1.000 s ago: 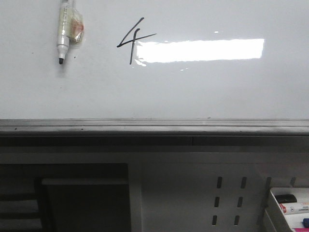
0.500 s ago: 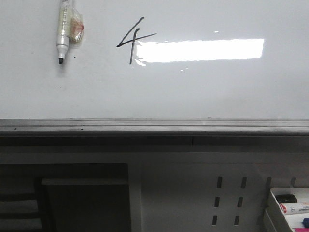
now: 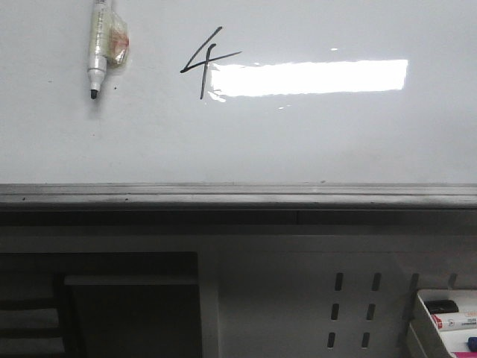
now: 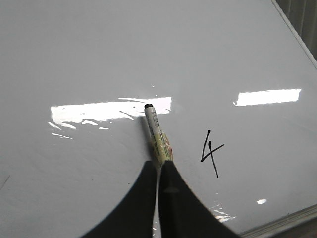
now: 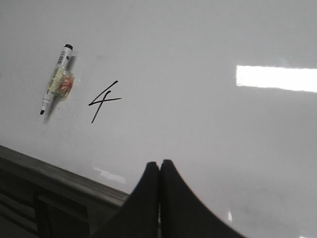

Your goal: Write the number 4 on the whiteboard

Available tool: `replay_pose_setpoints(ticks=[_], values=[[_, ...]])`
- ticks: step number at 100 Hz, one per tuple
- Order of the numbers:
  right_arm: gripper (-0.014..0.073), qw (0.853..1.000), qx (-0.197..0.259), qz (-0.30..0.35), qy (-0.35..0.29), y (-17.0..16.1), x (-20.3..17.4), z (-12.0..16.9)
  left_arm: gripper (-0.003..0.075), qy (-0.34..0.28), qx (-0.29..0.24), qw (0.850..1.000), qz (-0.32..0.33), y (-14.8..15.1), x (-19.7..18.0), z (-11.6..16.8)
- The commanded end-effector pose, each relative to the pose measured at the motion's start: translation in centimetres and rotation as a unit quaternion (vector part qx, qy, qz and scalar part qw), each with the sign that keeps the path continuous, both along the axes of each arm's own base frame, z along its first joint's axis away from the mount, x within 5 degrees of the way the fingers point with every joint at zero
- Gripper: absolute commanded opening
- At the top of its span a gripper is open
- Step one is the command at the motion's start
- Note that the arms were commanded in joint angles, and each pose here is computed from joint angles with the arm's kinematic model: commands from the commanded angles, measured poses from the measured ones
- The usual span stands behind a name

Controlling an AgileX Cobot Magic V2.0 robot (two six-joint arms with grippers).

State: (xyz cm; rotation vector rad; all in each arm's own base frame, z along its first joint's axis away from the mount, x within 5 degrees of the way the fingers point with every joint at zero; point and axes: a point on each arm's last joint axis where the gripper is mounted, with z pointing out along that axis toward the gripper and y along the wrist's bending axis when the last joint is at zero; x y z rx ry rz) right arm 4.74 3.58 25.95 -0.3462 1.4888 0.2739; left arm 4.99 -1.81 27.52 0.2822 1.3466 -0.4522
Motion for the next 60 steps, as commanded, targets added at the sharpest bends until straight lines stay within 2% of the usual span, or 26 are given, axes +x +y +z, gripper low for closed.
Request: replay_pose_setpoints(ticks=[1,7,13,22,27,31,34,49,60], values=[[-0.0066,1.0,0.014,-0.015,-0.014,-0.3,0.1,1.0,-0.002,-0.01,-0.001,1.0,0.008,0.2,0.0,0.8],[-0.0066,1.0,0.014,-0.015,-0.014,-0.3,0.1,1.0,-0.002,-0.014,0.008,1.0,0.007,0.1,0.0,0.7],[-0.0066,1.0,0.014,-0.015,-0.014,-0.3,0.1,1.0,-0.002,-0.041,0.04,0.998,0.017,0.1,0.0,0.8],[-0.0066,1.0,0.014,-0.015,-0.014,-0.3,0.1,1.0,-0.002,-0.057,0.03,0.997,0.043,0.3,0.1,1.0],[-0.0066,1.0,0.014,-0.015,-0.014,-0.3,0.1,1.0,-0.002,-0.066,0.043,0.995,0.061,0.2,0.4,0.7],[-0.0066,1.0,0.014,-0.015,-0.014,-0.3,0.1,1.0,-0.002,-0.058,0.035,0.995,0.074,0.2,0.5,0.3],[-0.0066,1.0,0.014,-0.015,-0.014,-0.3,0.1,1.0,-0.002,-0.061,0.05,0.993,0.084,0.2,0.6,-0.1],[-0.0066,1.0,0.014,-0.015,-0.014,-0.3,0.1,1.0,-0.002,-0.01,0.054,0.991,0.126,0.4,0.7,-2.2],[-0.0066,1.0,0.014,-0.015,-0.014,-0.3,0.1,1.0,-0.002,-0.007,0.055,0.985,0.161,0.9,0.5,-3.3]])
